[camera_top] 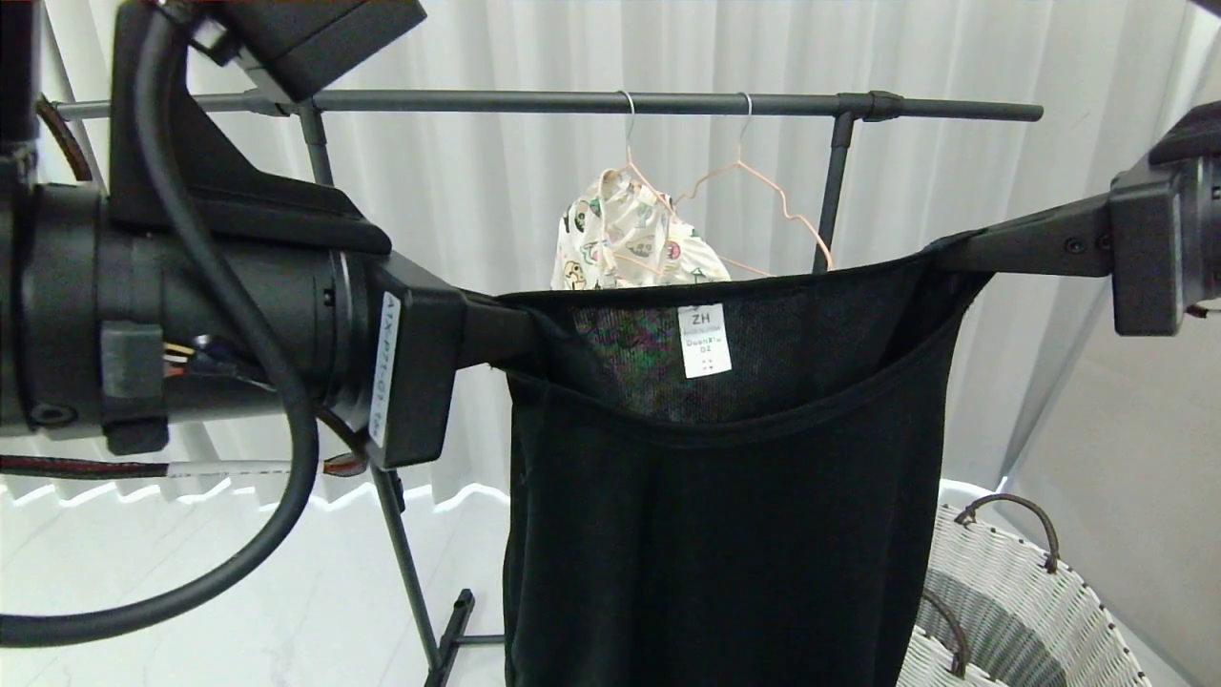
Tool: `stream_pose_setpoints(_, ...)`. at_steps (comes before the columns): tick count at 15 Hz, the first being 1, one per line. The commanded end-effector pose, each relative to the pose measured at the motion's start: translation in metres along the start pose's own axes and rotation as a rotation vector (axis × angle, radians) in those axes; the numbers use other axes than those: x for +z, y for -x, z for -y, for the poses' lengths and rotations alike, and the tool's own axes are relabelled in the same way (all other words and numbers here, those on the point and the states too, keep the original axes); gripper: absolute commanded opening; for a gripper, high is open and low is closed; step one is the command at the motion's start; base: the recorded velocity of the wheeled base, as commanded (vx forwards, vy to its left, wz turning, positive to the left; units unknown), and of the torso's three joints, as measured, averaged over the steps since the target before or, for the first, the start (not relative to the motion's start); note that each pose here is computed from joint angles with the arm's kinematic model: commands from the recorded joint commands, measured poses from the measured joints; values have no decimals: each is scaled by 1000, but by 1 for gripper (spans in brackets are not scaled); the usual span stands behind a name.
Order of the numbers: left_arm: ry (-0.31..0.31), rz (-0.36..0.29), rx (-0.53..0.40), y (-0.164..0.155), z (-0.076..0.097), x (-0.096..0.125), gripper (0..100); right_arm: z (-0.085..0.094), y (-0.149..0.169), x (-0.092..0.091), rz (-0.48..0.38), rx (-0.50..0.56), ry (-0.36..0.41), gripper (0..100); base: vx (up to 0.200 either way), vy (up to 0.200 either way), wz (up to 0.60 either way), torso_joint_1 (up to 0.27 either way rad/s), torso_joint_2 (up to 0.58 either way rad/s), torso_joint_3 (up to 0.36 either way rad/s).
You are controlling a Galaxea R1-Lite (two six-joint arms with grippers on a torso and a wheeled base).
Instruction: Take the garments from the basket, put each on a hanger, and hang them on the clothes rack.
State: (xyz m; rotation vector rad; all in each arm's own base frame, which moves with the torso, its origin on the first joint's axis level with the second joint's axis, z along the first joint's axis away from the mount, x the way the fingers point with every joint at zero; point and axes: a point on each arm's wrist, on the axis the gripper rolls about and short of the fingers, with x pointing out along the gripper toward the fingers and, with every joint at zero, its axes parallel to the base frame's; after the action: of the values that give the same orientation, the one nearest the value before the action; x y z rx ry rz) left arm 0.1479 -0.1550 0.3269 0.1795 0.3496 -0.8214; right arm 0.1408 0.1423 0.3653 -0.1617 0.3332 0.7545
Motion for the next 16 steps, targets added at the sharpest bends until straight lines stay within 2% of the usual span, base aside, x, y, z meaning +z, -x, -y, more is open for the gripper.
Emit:
stream_pose_setpoints(1, -3, 1, 0, -5, 0, -8, 0, -1, 2, -1, -6, 3, 1, 0, 0, 0, 0, 0, 0, 0)
stream_pose_setpoints(3, -40, 13, 2, -10, -1, -5, 0, 0, 22, -4, -30, 8, -1, 0, 0, 0, 0, 0, 0, 0)
stream_pose_setpoints(4, -47, 39, 12, -17, -4, -1, 0, -1, 36, -6, -54, 40, -3, 0, 0, 0, 0, 0, 0, 0)
stream_pose_setpoints(7, -49, 91, 17, -43, -6, 5, 0, -9, 64, -17, -116, 220, 6, 0, 0, 0, 0, 0, 0, 0)
stream_pose_setpoints(8, -46, 80, 10, -53, -6, 2, 0, -20, 68, -19, -133, 313, 13, 0, 0, 0, 0, 0, 0, 0)
stream_pose_setpoints(9, -44, 86, -13, -55, -6, 2, 0, -28, 66, -19, -143, 362, 9, 0, 0, 0, 0, 0, 0, 0)
stream_pose_setpoints(12, -49, 101, -56, -53, -5, 4, 0, -36, 56, -19, -165, 388, 6, 0, 0, 0, 0, 0, 0, 0)
stream_pose_setpoints(16, -48, 104, -52, -49, -5, 4, 0, -35, 56, -20, -158, 381, 4, 0, 0, 0, 0, 0, 0, 0)
